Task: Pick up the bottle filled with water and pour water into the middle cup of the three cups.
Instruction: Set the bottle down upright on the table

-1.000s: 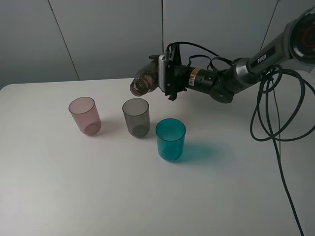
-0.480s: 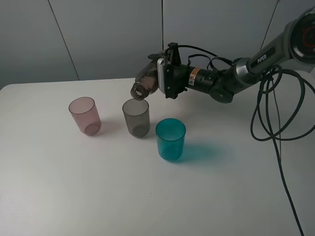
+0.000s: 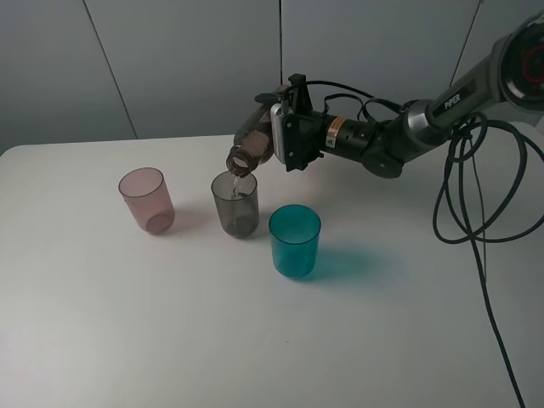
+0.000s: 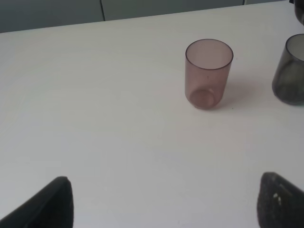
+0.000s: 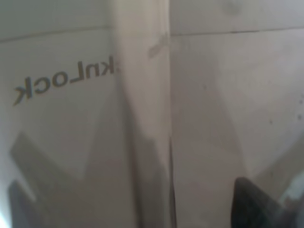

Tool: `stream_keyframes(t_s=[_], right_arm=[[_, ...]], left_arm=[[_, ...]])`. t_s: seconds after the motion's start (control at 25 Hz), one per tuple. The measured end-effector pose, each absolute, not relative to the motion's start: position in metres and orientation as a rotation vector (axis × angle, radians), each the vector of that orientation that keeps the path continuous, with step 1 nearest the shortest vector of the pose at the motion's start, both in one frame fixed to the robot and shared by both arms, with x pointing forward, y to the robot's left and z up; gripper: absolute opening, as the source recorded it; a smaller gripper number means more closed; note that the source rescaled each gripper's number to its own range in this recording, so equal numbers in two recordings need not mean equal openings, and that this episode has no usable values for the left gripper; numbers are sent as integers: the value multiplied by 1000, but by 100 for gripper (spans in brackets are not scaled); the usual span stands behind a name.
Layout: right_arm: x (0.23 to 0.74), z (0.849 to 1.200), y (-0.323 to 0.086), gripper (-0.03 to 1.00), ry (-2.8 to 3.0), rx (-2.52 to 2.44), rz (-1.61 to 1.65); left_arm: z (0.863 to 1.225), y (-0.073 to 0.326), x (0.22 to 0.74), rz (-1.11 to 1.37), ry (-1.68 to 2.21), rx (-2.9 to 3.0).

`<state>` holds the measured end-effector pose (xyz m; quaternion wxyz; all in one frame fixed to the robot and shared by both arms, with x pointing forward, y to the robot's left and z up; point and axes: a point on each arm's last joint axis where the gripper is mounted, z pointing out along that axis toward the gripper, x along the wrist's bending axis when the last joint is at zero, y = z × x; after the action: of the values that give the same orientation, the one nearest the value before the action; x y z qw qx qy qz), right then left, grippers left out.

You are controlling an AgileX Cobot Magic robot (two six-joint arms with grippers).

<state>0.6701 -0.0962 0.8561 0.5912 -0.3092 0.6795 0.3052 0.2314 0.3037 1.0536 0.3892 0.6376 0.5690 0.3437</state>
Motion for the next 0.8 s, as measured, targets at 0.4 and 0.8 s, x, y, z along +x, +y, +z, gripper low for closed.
stream_keyframes(t_s=[0.4,0.8], right_arm=[[670,857,-96,1,1570,-727,705],[675,863,-94,1,1542,-733,695]], left_arm=[[1054,304,231,874,1447,1621],[1054,304,231,874,1447,1621]])
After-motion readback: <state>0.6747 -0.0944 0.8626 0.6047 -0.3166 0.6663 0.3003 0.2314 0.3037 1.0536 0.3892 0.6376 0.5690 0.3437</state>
